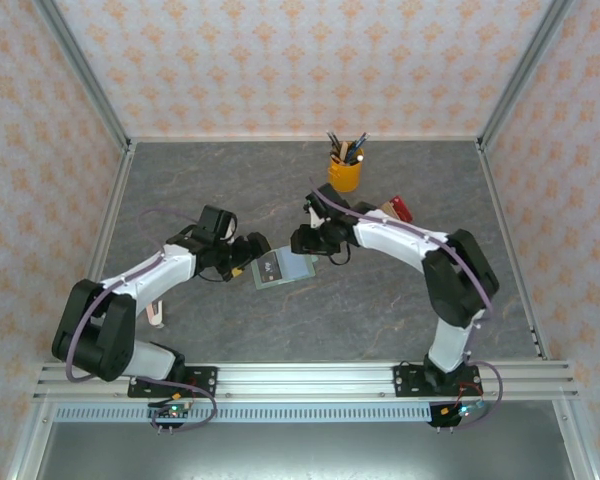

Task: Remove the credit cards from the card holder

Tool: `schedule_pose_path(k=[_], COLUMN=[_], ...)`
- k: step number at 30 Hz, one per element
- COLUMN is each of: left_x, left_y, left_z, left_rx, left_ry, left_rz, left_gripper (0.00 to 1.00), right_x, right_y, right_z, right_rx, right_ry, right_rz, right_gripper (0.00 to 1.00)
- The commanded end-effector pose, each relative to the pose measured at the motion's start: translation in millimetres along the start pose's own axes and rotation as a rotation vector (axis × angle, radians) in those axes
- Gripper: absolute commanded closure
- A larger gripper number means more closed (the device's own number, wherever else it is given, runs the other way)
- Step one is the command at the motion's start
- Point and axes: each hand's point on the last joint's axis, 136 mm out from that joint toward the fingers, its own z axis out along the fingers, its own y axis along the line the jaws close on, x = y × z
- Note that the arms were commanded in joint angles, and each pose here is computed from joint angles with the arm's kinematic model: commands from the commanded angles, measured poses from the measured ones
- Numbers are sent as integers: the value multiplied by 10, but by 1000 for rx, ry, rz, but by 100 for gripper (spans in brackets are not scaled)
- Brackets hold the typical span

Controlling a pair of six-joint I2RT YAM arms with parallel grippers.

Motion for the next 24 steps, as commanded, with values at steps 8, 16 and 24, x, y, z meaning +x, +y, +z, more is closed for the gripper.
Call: schedule_pose_path(k=[8,16,24], left_x=[-43,-22,29], left_y=[-29,150,391], left_z=[253,363,444], left_rx=[3,-74,-163], left_ry=[-2,17,29], left_rz=[-32,-39,-52], left_gripper=[45,65,75], right_x=[-22,20,71], right_y=[355,365,356], right_z=[383,545,661], right_rx=[-202,-224,-241], right_ry=[126,185,229], right_rz=[46,58,65], right_gripper=[68,70,70])
